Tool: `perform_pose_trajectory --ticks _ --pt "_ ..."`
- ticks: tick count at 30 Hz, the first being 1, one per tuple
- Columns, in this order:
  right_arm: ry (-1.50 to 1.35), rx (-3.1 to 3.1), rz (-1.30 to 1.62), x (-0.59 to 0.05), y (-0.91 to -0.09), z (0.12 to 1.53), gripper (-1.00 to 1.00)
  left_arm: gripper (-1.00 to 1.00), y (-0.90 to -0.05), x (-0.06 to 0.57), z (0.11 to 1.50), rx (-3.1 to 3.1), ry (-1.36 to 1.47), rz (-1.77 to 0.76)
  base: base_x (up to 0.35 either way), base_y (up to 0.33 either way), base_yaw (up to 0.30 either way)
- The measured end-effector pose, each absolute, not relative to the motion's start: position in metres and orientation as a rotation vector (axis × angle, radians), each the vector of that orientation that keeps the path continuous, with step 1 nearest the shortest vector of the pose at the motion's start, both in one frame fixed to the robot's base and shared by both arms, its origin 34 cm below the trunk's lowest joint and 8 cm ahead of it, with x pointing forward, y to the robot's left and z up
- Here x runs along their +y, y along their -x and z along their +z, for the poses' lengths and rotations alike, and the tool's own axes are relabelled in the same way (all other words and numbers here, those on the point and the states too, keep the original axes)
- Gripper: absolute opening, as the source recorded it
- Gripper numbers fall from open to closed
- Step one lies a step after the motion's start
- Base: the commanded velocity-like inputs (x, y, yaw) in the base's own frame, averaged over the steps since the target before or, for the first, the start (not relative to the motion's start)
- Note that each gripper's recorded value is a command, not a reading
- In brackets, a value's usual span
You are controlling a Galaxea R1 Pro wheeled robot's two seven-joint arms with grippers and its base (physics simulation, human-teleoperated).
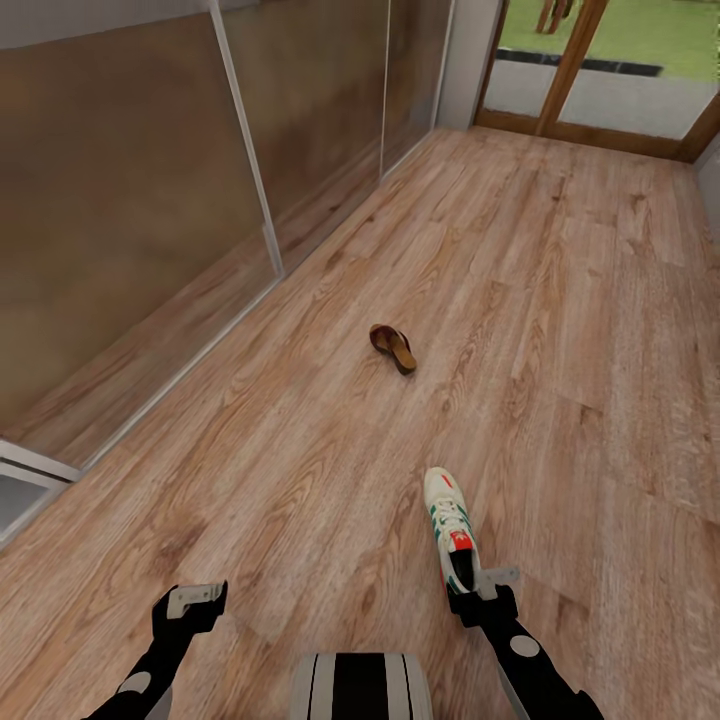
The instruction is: Pick up the two gym shoes and the two sandals from the corridor floor and place them onto the hallstand (shoe rack) in the corridor, making sure they are on the rack and not on the floor. Arrange them so the two gym shoes are next to each other and the two sandals are next to each other.
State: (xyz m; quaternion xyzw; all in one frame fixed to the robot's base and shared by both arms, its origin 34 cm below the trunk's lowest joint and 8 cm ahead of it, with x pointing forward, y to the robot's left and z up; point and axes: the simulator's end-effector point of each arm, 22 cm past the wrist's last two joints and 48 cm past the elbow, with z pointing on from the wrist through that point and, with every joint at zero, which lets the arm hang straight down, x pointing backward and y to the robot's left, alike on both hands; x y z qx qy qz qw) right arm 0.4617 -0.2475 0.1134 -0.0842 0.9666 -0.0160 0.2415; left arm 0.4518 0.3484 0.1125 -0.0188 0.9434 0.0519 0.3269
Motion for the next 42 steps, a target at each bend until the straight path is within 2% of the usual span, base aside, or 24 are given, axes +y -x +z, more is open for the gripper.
perform_pose_trajectory --ticks 23,35,42 --pt "0.234 2.464 -0.059 -0.252 -0.513 0.166 -1.0 1.0 -0.377 0.366 0.142 2.456 0.064 0.187 0.0 0.0 -0.009" --pt "0.242 2.399 -0.079 -0.261 -0.527 0.194 -1.0 1.0 -0.384 0.368 0.162 2.406 0.072 0.189 0.0 0.0 -0.067" --pt "0.249 2.352 -0.083 -0.268 -0.504 0.204 -1.0 1.0 -0.393 0.371 0.178 2.343 0.086 0.195 0.0 0.0 -0.02"
